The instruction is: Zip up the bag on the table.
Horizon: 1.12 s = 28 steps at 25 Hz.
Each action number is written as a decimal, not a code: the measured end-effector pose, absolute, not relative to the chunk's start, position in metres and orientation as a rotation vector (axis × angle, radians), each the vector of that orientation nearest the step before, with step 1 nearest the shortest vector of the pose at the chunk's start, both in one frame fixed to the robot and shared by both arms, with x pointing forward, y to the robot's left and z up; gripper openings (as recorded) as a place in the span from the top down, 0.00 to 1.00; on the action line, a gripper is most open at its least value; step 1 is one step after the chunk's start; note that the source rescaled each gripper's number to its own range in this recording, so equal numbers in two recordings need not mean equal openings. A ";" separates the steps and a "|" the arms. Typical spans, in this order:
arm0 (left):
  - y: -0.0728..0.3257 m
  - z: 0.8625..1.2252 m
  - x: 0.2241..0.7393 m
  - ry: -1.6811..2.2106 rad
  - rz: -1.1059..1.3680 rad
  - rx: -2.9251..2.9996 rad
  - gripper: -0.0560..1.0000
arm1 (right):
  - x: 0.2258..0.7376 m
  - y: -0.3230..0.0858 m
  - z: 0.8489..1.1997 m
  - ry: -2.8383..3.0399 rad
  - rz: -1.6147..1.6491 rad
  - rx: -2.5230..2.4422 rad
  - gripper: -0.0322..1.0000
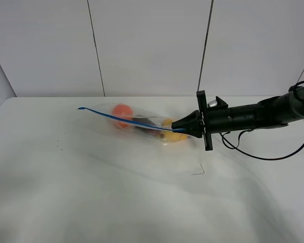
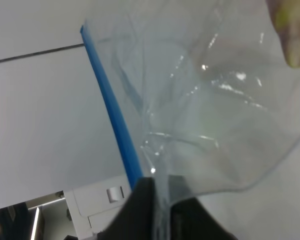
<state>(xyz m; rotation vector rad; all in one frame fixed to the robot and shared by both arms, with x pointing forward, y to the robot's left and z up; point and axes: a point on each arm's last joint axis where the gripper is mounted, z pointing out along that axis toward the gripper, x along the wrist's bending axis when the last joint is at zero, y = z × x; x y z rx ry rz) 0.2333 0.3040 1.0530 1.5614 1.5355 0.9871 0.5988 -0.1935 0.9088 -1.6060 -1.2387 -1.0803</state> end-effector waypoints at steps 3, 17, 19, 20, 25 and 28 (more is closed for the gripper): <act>0.304 1.053 0.233 1.536 0.987 1.561 0.00 | 0.597 -0.194 0.908 -1.262 -1.051 -1.604 0.42; 0.304 1.053 0.233 1.536 0.987 1.561 0.00 | 0.656 -0.258 0.962 -2.123 -0.293 -2.010 0.06; 0.304 1.053 0.233 1.536 0.987 1.561 0.00 | 0.662 -0.270 0.970 -2.184 -0.229 -2.091 0.06; 0.304 1.053 0.233 1.536 0.987 1.561 0.00 | 0.663 -0.275 0.974 -2.200 -0.214 -2.118 0.06; 0.304 1.053 0.233 1.536 0.987 1.561 0.00 | 0.658 -0.290 0.987 -2.216 -0.201 -2.169 0.06; 0.304 1.053 0.233 1.536 0.987 1.561 0.00 | 0.643 -0.292 0.997 -2.210 -0.200 -2.175 0.06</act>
